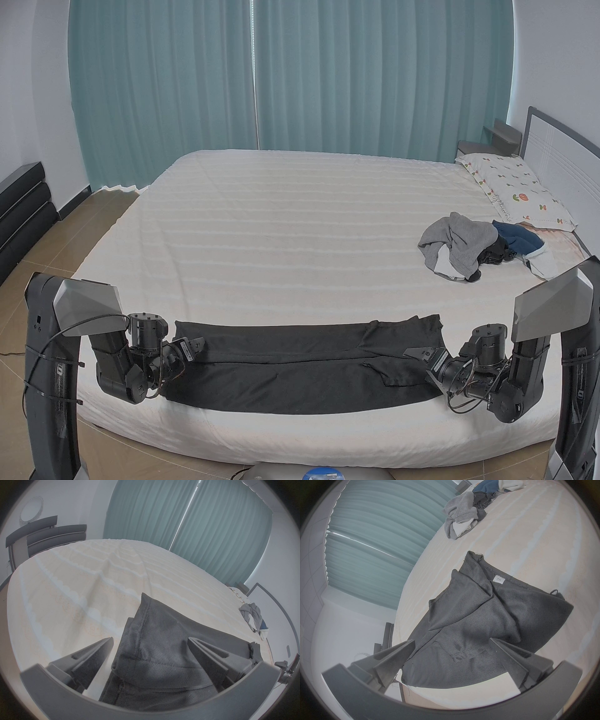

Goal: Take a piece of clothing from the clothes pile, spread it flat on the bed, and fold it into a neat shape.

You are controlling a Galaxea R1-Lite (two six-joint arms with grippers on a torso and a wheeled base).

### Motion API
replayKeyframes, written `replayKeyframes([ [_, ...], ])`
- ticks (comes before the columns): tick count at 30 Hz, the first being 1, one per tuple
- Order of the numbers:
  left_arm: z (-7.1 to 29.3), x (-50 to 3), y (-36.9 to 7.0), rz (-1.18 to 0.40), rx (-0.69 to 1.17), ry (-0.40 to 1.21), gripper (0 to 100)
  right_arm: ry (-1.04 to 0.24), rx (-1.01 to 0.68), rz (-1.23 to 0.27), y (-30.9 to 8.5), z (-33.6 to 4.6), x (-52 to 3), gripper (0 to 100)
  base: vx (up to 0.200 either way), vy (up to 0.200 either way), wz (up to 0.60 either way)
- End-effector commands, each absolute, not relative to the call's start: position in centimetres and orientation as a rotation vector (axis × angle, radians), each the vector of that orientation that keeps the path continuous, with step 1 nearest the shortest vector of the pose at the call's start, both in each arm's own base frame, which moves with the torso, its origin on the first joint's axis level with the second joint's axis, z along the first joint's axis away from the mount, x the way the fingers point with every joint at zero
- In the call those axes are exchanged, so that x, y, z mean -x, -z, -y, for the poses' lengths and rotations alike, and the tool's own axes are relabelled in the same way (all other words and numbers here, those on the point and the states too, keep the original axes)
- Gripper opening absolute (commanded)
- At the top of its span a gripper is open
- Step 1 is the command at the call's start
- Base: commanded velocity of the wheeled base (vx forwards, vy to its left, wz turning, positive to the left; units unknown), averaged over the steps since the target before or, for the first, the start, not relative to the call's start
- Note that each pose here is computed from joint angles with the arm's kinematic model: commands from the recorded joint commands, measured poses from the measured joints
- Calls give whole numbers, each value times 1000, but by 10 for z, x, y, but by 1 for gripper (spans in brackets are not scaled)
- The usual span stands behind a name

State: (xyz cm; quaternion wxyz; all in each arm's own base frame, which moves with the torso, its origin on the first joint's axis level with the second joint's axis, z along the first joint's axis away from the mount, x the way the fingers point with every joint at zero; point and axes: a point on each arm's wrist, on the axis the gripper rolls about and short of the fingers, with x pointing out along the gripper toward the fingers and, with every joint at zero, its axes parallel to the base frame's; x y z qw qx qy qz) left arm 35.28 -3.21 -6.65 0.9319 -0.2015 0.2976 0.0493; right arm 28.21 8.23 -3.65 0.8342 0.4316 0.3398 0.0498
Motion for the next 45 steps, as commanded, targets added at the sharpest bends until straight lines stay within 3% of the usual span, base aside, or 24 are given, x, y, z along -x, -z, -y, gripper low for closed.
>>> replayKeyframes([
  [1, 32, -352, 69, -617, 411, -102, 100, -104, -913, -725, 38, -83, -282, 100, 0, 0, 0],
  [10, 39, -349, 69, -625, 401, -88, 100, -106, -913, -725, 38, -83, -282, 100, 0, 0, 0],
  [11, 40, -349, 69, -624, 400, -89, 0, -103, -912, -726, 38, -83, -282, 100, 0, 0, 0],
  [35, 36, -343, 57, -563, 419, -95, 0, -92, -947, -670, 28, -69, -290, 100, 0, 0, 0],
  [45, 38, -346, 55, -545, 454, -104, 0, -16, -1016, -545, 11, -18, -315, 100, -100, 0, 0],
])
